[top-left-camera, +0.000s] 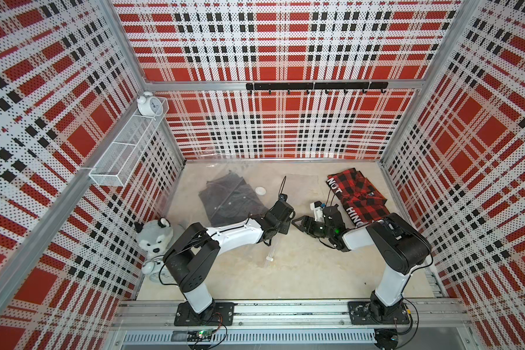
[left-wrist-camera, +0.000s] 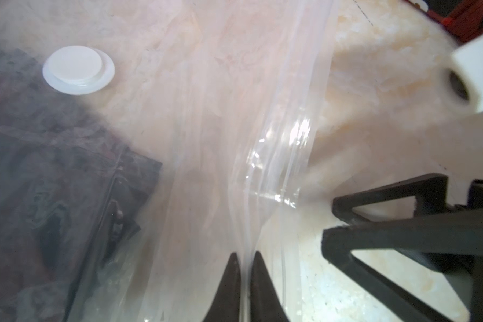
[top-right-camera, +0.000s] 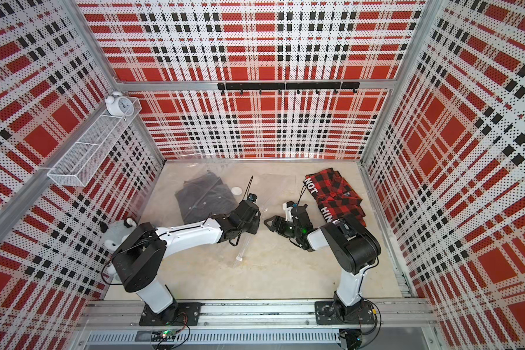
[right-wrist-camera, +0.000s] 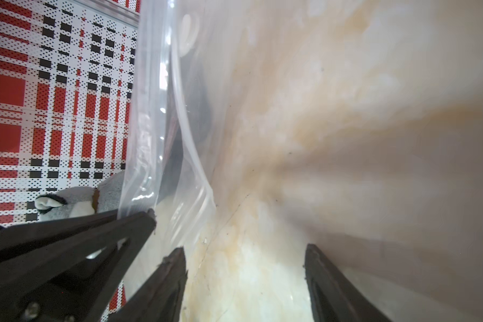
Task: Place the folded shirt into the vacuum bag
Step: Open the vacuum bag at the center of the board.
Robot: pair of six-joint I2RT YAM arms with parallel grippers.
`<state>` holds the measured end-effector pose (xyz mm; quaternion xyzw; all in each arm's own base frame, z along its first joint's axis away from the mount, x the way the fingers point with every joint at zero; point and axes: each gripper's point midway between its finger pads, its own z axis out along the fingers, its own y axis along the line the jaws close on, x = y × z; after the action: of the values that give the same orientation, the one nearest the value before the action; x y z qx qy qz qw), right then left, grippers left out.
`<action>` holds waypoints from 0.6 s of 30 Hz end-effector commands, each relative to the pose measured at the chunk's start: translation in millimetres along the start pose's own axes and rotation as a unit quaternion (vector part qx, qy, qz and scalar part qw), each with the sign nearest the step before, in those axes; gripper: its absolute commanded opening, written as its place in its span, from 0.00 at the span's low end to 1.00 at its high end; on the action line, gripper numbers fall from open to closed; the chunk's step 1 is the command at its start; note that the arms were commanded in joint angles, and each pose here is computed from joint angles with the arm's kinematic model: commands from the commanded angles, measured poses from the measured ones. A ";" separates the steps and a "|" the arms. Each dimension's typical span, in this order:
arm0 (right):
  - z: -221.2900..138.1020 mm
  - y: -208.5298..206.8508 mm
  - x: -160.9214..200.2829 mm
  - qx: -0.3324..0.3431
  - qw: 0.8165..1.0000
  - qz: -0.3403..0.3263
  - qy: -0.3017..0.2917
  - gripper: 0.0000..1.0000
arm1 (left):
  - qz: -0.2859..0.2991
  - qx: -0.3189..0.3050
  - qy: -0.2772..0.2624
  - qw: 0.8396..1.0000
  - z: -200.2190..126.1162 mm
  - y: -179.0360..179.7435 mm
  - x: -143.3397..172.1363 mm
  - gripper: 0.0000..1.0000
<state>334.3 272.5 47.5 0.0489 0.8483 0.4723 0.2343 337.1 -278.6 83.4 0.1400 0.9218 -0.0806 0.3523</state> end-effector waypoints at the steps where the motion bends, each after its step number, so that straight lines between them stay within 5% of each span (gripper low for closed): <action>1: 12.1 5.3 8.5 -0.012 1.000 0.014 0.018 0.73 | -0.026 0.041 -0.018 0.999 -9.1 -7.4 -9.5 0.12; 5: 24.1 8.7 4.3 -0.011 0.999 0.024 0.019 0.73 | -0.034 0.055 -0.020 0.998 -11.6 -8.3 -8.8 0.11; 9: 36.5 -0.3 -4.5 0.022 0.999 0.039 0.011 0.57 | -0.041 0.063 -0.025 0.997 -15.1 -7.7 -10.2 0.11; 18: 45.8 -3.6 -36.1 0.079 0.996 0.022 -0.026 0.51 | -0.071 0.085 -0.045 0.993 -28.1 6.7 -18.0 0.09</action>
<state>381.2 300.2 48.4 0.0910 0.8582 0.4461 0.2372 329.7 -269.1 99.2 0.1106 0.9136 -0.1608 0.3568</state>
